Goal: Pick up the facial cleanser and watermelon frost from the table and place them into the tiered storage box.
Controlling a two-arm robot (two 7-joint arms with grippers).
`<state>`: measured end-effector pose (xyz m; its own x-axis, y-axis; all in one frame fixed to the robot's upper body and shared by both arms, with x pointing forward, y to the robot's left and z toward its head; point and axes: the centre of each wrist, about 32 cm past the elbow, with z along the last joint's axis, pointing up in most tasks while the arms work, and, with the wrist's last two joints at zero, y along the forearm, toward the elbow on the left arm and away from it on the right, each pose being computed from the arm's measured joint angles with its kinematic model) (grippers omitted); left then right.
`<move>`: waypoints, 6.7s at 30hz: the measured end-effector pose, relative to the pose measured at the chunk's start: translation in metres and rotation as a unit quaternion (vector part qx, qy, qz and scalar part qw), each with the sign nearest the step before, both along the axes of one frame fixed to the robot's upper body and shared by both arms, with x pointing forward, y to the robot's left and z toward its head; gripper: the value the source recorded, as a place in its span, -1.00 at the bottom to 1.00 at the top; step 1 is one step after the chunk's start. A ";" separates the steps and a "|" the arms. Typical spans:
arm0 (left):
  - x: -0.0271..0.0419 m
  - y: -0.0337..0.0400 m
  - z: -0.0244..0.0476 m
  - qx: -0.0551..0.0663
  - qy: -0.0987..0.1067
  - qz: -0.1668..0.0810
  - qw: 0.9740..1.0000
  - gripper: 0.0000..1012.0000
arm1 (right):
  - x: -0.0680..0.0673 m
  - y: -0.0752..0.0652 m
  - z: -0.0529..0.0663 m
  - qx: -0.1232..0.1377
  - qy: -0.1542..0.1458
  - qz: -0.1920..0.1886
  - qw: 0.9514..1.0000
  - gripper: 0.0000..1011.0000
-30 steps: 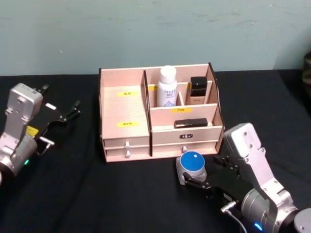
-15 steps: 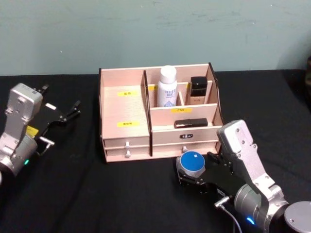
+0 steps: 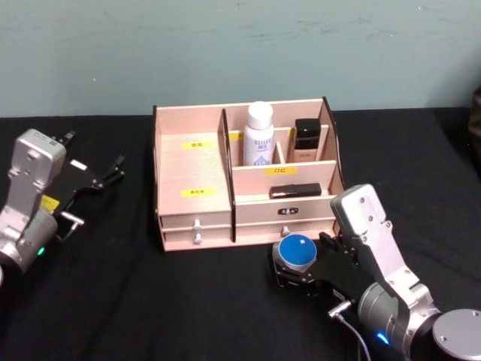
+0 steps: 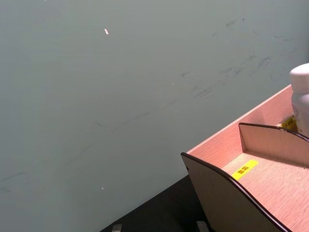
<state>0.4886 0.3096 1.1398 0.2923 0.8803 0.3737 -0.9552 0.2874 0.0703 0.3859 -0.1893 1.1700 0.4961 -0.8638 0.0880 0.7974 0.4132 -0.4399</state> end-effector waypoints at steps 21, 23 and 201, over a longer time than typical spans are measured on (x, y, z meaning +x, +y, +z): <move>0.0000 0.0000 0.0000 0.000 0.000 0.000 1.000 0.98 | 0.000 0.001 -0.001 -0.001 -0.002 0.001 1.000 0.81; 0.0000 0.0000 0.0000 0.000 0.000 0.000 1.000 0.98 | 0.000 0.001 -0.001 -0.001 -0.002 0.001 1.000 0.70; 0.0000 0.0000 0.0000 0.000 0.000 0.000 1.000 0.98 | 0.059 -0.027 0.055 -0.048 -0.290 -0.099 0.951 0.98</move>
